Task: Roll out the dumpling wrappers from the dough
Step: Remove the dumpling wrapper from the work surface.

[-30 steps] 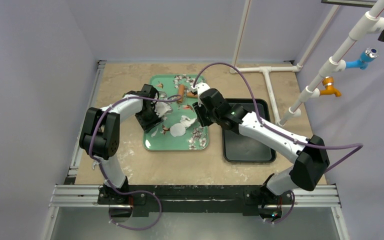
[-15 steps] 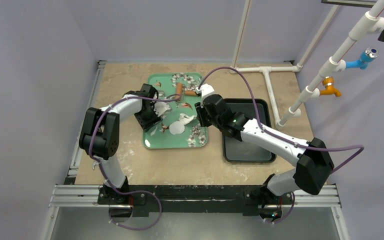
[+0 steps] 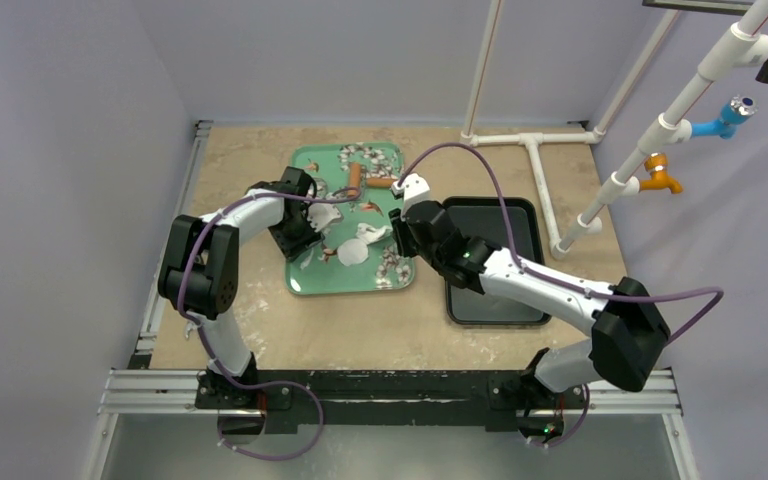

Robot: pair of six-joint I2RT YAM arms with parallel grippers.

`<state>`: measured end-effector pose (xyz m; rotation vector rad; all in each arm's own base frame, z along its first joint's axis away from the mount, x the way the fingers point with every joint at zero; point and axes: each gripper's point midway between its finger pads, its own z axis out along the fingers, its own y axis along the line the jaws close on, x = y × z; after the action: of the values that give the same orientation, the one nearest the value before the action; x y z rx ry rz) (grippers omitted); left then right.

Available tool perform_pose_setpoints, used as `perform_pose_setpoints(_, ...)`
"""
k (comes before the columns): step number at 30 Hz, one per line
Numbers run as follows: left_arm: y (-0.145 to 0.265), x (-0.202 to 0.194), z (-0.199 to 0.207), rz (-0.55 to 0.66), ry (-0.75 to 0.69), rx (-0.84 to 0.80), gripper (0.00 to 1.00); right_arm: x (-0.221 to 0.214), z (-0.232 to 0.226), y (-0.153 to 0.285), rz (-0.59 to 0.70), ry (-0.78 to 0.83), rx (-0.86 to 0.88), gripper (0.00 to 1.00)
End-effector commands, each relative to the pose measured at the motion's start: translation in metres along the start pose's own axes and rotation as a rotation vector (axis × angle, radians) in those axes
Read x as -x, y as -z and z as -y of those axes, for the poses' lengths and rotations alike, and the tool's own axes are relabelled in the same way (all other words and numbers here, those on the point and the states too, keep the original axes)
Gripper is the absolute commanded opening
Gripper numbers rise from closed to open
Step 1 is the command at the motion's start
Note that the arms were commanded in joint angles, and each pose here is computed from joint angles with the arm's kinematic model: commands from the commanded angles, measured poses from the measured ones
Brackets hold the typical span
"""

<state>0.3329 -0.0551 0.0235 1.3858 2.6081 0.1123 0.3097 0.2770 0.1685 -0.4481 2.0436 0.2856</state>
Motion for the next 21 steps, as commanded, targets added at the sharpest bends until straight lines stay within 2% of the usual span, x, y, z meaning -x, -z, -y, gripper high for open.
perform_pose_setpoints(1, 0.004, -0.009, 0.009, -0.024, -0.014, -0.031, 0.50, 0.000, 0.014, -0.002, 0.061, 0.008, -0.072, 0.00)
perform_pose_setpoints(14, 0.004, -0.010, 0.008, -0.025, -0.014, -0.022, 0.50, 0.009, 0.003, -0.004, 0.177, -0.069, -0.035, 0.00)
perform_pose_setpoints(21, 0.003, -0.010, 0.009, -0.026, -0.023, -0.018, 0.50, 0.013, 0.010, -0.013, 0.187, -0.077, -0.091, 0.00)
